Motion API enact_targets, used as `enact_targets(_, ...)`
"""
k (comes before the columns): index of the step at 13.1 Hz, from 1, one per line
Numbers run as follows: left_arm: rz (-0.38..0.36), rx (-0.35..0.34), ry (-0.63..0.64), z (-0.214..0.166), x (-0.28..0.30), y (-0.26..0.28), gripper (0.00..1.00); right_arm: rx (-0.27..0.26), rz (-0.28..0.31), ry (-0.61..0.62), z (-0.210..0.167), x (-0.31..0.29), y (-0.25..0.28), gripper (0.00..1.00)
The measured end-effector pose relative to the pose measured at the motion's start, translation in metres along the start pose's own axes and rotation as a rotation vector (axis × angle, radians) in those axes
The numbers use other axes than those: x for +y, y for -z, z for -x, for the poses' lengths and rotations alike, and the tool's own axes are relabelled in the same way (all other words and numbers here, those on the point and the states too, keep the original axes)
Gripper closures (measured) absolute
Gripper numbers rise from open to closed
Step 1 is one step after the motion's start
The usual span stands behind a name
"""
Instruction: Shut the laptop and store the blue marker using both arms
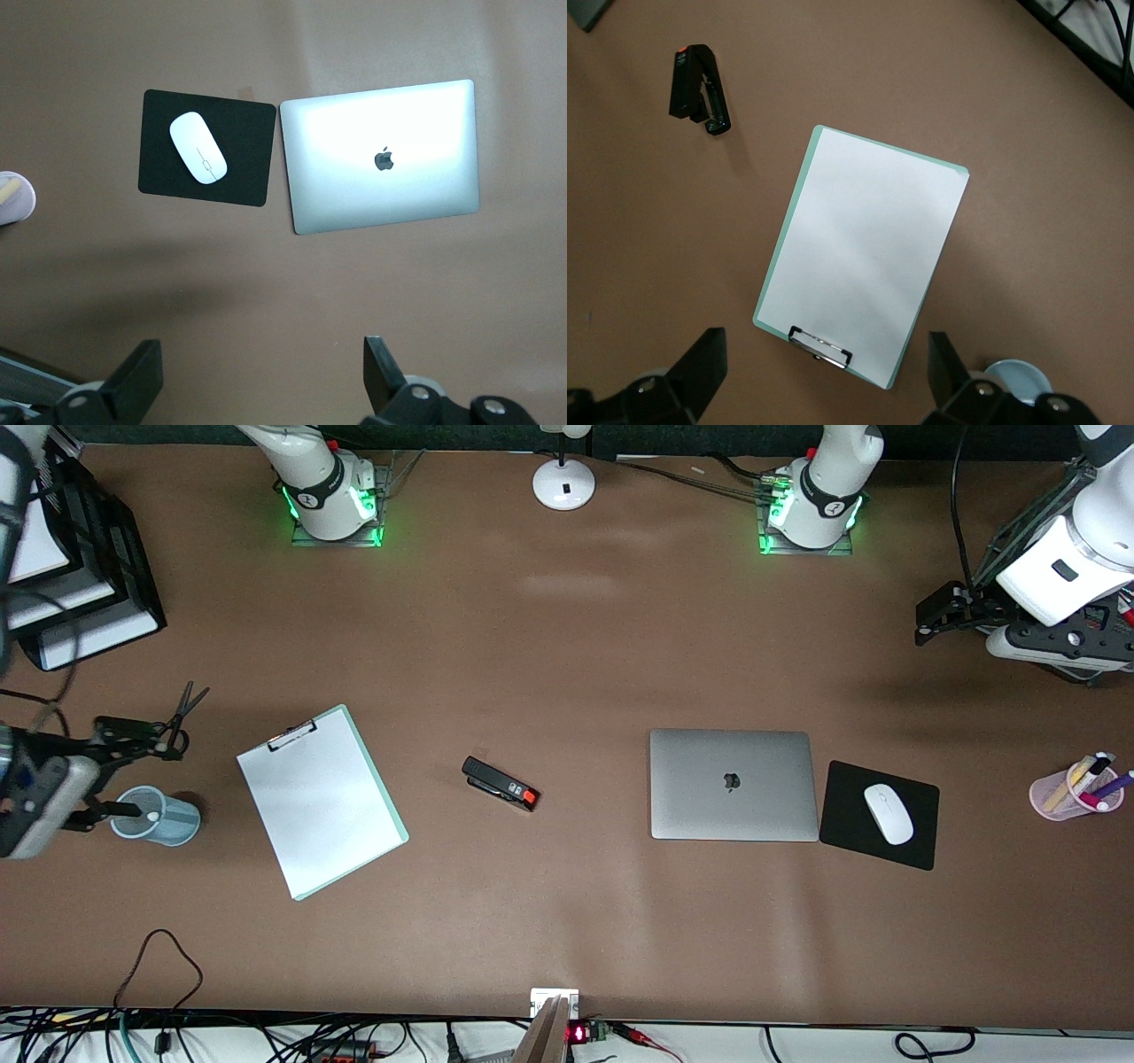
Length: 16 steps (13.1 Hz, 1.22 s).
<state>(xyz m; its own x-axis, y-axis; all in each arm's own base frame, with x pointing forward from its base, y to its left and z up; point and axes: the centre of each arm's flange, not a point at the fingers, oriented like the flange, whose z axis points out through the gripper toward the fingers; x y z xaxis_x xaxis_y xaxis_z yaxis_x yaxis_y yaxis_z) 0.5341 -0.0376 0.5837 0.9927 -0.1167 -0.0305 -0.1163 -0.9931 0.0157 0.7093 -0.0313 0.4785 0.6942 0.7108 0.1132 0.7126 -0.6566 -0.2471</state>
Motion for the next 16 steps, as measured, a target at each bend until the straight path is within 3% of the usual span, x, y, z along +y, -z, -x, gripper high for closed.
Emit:
enact_targets(5, 0.000, -0.001, 0.000, 0.000, 0.000, 0.000, 0.00, -0.093, 0.113, -0.314, -0.043, -0.048, -0.002, 0.00)
enact_targets(7, 0.000, -0.001, 0.001, 0.000, 0.000, 0.000, 0.00, -0.109, 0.146, -0.519, -0.041, -0.050, -0.001, 0.00)
enact_targets(10, 0.000, -0.001, 0.003, 0.000, -0.001, 0.000, 0.00, -0.181, 0.225, -0.744, -0.018, -0.055, 0.013, 0.00)
enact_targets(16, 0.000, -0.001, 0.004, 0.000, -0.002, 0.000, 0.00, -0.137, 0.266, -0.889, 0.045, -0.049, 0.073, 0.00)
